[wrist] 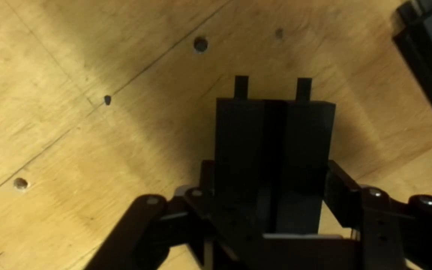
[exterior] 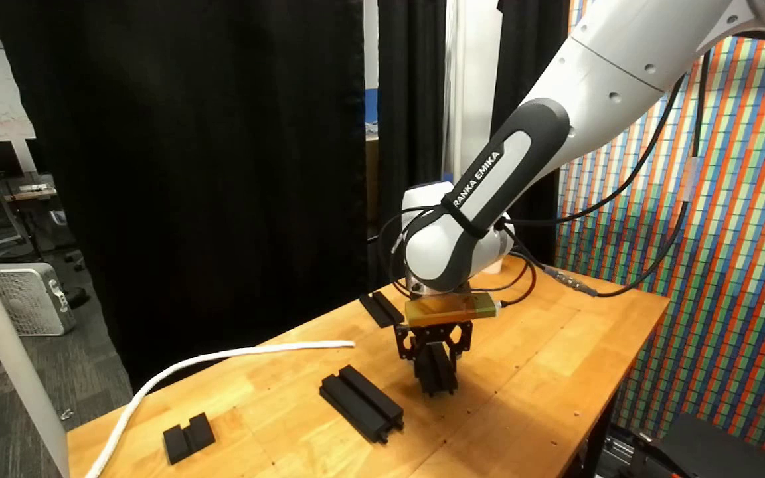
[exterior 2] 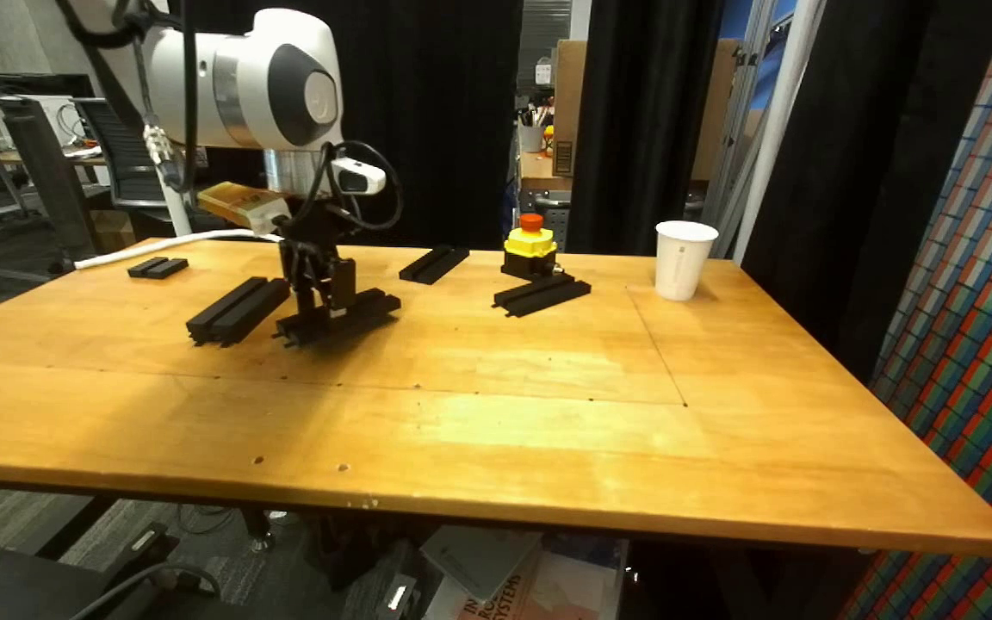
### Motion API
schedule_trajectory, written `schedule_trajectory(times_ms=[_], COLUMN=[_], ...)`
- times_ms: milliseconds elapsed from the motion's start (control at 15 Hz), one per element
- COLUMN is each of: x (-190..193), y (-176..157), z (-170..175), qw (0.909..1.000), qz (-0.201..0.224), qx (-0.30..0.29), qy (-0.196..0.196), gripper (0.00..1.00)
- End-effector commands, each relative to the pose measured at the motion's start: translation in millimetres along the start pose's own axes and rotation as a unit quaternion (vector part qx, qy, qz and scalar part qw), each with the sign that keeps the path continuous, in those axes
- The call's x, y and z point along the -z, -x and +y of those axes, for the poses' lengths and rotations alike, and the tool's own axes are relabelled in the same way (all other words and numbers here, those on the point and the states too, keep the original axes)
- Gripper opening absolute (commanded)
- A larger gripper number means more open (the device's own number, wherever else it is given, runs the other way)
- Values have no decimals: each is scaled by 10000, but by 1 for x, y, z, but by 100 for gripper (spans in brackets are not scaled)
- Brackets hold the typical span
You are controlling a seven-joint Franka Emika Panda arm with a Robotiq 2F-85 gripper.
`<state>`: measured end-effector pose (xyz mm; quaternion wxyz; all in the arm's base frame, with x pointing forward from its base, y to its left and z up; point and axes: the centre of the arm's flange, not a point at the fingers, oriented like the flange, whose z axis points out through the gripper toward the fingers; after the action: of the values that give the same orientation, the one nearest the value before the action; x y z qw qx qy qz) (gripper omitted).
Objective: Arrange the black objects on the table
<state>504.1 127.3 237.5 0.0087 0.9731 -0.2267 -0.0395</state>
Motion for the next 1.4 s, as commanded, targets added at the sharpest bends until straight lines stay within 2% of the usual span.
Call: schedule_trajectory(times_ms=[0,400,733,1000,1333], x=[30,48,49,46,40], y=[40,85,107,115,109], z=[-24,-74,-102,-115,-122], qw=[9983,9877,9796,9735,9594], qz=[208,488,543,626,572], qx=[537,1464,1927,2190,2756], qy=[128,231,195,214,189], gripper=[45,45,45,45,45])
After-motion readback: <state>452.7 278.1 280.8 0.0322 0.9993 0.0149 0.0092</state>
